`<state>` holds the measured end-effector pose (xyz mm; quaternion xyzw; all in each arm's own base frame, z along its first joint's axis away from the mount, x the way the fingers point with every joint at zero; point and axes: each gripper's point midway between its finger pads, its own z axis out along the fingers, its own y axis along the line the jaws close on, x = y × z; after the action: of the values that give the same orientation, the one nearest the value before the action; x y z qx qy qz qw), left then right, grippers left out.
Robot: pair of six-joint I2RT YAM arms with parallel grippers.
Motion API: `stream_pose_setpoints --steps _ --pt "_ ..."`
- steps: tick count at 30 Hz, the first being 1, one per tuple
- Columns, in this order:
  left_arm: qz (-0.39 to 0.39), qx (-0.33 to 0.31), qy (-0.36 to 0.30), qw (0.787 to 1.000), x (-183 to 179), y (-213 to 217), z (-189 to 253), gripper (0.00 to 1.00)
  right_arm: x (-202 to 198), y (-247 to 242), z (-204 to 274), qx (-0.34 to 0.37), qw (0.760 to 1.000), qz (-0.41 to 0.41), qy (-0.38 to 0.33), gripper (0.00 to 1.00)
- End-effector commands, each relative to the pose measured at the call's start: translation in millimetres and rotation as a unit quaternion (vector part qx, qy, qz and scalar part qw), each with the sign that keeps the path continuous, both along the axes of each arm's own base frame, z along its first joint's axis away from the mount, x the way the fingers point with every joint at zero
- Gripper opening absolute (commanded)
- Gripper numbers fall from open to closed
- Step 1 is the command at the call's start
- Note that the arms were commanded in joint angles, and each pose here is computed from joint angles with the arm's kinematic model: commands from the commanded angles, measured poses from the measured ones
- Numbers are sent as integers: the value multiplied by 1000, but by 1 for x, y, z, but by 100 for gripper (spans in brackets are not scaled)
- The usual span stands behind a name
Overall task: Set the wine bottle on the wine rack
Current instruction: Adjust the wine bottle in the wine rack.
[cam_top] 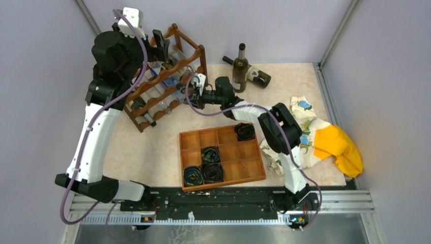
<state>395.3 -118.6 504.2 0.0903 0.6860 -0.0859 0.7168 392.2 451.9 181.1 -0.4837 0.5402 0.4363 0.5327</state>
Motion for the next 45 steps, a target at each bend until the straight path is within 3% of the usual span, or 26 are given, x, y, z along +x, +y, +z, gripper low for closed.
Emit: stream_pose_setpoints --steps 1,12,22,45 --pt "-1 -1 -29 1000 -4 3 15 97 9 6 31 27 999 -1 -32 14" --pt "-8 9 -33 999 -1 0 14 97 26 17 33 24 999 -30 -27 13" --pt "-8 15 -33 999 -2 1 11 98 13 3 16 -7 999 -19 -29 13" --pt "-16 17 -34 999 -3 -2 9 98 70 21 -6 -37 995 -94 -7 12"
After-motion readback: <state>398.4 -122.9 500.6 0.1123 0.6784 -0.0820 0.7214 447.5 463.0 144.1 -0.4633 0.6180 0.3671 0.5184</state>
